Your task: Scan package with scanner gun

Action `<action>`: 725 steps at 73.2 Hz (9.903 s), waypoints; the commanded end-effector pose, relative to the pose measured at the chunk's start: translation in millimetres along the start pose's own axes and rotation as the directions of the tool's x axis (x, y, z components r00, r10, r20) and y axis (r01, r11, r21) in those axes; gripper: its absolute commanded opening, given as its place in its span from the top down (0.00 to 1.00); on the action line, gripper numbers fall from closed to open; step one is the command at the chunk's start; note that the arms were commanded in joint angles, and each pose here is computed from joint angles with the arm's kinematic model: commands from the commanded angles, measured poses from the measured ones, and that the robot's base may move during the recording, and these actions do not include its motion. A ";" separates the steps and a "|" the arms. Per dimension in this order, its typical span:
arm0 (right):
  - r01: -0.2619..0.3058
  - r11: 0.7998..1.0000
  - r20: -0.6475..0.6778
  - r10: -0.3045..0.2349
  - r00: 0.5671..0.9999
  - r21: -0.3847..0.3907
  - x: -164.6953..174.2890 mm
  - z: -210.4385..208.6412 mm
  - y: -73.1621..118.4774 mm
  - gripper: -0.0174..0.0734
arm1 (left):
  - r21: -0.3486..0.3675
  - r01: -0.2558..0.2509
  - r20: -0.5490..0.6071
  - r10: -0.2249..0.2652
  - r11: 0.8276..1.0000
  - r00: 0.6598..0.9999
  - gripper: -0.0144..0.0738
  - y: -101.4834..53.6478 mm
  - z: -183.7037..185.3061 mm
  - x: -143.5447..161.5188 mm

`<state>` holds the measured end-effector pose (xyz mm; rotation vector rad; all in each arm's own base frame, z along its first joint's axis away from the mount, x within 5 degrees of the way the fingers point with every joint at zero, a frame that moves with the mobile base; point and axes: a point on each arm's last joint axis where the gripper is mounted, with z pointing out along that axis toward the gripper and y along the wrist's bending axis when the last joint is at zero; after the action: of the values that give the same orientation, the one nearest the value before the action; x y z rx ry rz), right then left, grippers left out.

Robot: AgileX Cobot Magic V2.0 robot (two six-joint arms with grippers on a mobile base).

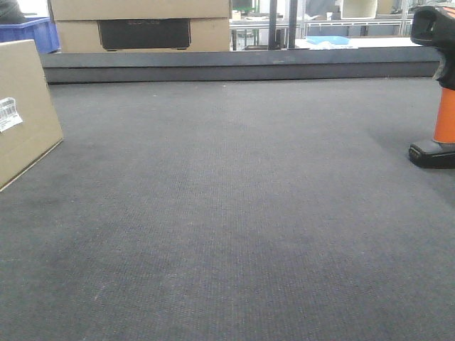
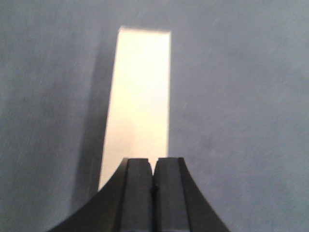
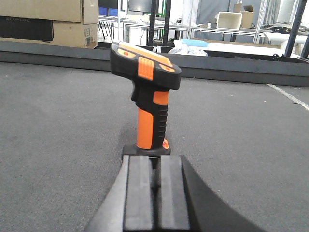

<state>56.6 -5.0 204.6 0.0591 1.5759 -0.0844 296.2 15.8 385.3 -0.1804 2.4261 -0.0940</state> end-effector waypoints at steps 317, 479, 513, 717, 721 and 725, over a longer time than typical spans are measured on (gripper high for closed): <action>-0.211 0.971 -0.204 0.230 0.951 0.112 -20.7 181.1 -6.5 0.99 | 0.389 0.195 -0.238 -0.106 0.901 0.965 0.96 -181.4 98.6 53.0; -0.320 0.943 -0.062 0.326 0.943 0.090 17.9 224.1 -5.8 0.19 | 0.386 0.189 -0.234 -0.102 0.903 0.967 0.96 -181.1 98.7 52.8; -0.322 0.943 -0.048 0.326 0.944 0.083 13.2 243.6 -5.6 0.19 | 0.386 0.187 -0.233 -0.101 0.903 0.967 0.96 -181.0 98.8 52.8; -0.193 0.981 0.141 0.188 0.972 0.024 1.3 246.0 -3.3 0.99 | 0.388 0.244 -0.327 -0.115 0.889 0.938 0.96 -183.4 96.0 59.6; -0.193 0.981 0.129 0.188 0.974 0.026 3.8 246.5 -3.2 0.99 | 0.388 0.244 -0.327 -0.115 0.889 0.938 0.96 -183.4 96.0 59.6; -0.193 0.981 0.122 0.189 0.974 0.027 5.4 246.9 -3.2 0.99 | 0.388 0.244 -0.327 -0.115 0.889 0.938 0.96 -183.4 96.0 59.6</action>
<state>302.1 -31.4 189.6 0.2436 1.5246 0.0300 334.8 -173.9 292.2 -0.1974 2.6211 -0.7558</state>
